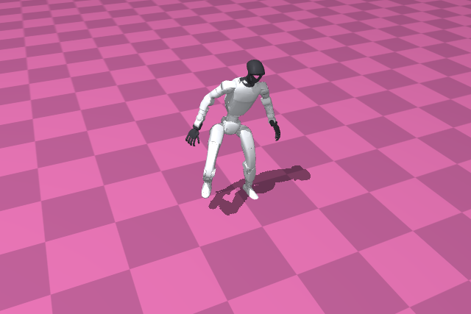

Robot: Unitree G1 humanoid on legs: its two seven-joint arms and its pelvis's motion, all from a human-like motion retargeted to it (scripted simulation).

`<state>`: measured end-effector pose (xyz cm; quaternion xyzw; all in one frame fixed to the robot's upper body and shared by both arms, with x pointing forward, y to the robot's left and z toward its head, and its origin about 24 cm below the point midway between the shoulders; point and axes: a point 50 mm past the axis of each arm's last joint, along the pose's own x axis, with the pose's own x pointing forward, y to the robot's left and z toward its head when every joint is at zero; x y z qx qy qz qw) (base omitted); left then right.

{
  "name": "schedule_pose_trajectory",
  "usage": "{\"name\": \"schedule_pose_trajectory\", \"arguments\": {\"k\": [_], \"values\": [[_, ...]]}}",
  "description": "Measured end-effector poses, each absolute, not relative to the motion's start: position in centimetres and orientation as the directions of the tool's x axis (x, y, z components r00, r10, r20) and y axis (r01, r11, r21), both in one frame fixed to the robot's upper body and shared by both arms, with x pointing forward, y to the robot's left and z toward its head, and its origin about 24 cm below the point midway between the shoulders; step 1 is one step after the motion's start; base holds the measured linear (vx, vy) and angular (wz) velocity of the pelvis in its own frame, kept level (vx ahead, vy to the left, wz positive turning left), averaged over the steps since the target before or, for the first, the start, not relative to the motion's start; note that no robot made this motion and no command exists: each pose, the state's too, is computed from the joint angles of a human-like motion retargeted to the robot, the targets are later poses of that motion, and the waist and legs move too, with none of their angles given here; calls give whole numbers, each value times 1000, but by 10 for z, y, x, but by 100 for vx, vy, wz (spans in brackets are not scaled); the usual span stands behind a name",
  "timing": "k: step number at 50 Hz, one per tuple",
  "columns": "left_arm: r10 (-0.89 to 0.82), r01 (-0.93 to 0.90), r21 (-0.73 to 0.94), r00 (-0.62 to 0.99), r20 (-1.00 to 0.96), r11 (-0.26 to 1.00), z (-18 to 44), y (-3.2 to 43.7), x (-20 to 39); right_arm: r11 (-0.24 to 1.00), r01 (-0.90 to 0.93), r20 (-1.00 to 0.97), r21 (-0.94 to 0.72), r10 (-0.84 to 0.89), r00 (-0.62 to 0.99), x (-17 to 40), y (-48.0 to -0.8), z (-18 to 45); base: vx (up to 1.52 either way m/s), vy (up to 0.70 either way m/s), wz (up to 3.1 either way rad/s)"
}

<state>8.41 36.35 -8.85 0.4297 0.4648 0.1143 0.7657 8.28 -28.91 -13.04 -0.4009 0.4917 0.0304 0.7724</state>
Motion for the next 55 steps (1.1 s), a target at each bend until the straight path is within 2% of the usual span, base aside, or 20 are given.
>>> {"name": "schedule_pose_trajectory", "arguments": {"k": [6,13,17,20,24,26,33,43,50,55], "values": [[649,59,834,599,-469,549,-63,380,105,650,-448,-776,-614,-390,496,70,-286,-135,2,-25,10],[613,54,798,611,-502,600,-63,376,113,698,-404,-790,-591,-399,466,78,-289,-135,6,-33,0],[576,49,779,645,-503,625,-68,365,112,707,-398,-799,-584,-416,434,61,-293,-136,16,-42,70],[583,-30,752,652,-485,658,-69,358,121,712,-380,-796,-591,-440,415,69,-302,-133,5,-59,5],[625,-75,738,593,-507,671,-80,355,101,673,-371,-757,-639,-468,455,85,-314,-124,7,-70,-81],[634,-17,756,558,-536,654,-88,353,85,645,-347,-714,-681,-481,509,101,-320,-116,7,-76,-102],[538,398,743,517,-666,538,-122,317,50,579,-259,-582,-773,-486,652,145,-341,-82,-1,-60,-2],[523,346,723,515,-679,598,-114,324,40,580,-266,-582,-770,-468,665,166,-358,-60,0,-41,-15],[495,369,657,445,-746,658,-112,338,25,618,-317,-624,-720,-374,687,183,-335,-66,4,-25,5],[490,430,643,420,-764,634,-108,344,12,638,-411,-693,-651,-278,665,172,-308,-86,12,-22,-52]]}}
